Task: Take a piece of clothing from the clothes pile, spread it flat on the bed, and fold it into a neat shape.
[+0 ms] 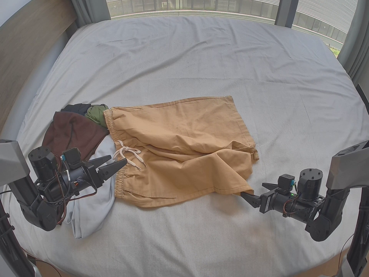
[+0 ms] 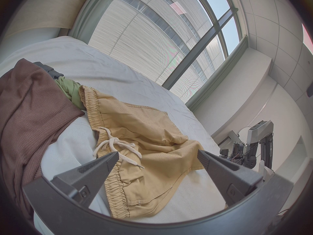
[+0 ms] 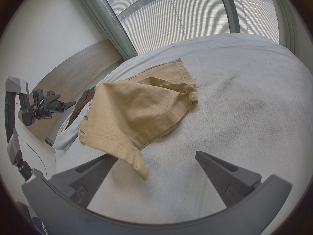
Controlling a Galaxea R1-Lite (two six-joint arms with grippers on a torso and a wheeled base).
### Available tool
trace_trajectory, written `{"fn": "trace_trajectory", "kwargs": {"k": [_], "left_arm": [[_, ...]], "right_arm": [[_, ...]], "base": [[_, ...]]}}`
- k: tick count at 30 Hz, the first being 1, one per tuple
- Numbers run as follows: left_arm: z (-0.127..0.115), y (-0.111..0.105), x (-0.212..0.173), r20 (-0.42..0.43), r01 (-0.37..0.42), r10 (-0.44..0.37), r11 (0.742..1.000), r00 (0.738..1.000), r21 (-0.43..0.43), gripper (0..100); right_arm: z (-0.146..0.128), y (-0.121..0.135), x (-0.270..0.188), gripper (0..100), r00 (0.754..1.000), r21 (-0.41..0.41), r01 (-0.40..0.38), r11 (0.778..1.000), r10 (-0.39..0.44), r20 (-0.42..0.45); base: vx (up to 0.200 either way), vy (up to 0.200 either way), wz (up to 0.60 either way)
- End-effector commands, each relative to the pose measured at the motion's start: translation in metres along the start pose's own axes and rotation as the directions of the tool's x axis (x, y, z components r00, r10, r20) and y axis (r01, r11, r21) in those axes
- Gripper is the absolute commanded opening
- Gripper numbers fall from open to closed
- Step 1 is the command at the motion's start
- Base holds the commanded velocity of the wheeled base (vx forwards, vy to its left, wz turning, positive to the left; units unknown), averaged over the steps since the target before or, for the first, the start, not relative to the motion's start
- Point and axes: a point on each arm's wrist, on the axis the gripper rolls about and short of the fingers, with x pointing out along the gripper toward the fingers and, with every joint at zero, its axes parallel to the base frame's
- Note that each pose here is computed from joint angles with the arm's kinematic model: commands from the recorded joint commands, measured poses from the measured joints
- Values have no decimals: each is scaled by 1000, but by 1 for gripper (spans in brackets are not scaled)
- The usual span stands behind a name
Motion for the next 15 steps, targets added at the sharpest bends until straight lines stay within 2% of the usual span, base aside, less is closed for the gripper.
{"fn": "trace_trajectory", "kwargs": {"k": [1, 15], "left_arm": [[-1, 1, 0, -2, -2, 2, 1000, 1000, -2, 100], [-1, 1, 1, -4, -1, 1, 1000, 1000, -3, 100]], "right_arm": [[-4, -2, 6, 0, 1000, -7, 0, 1000, 0, -8], [8, 1, 6, 0, 999, -32, -9, 999, 10, 37]], "base": [[0, 0, 0], [0, 0, 0]]}}
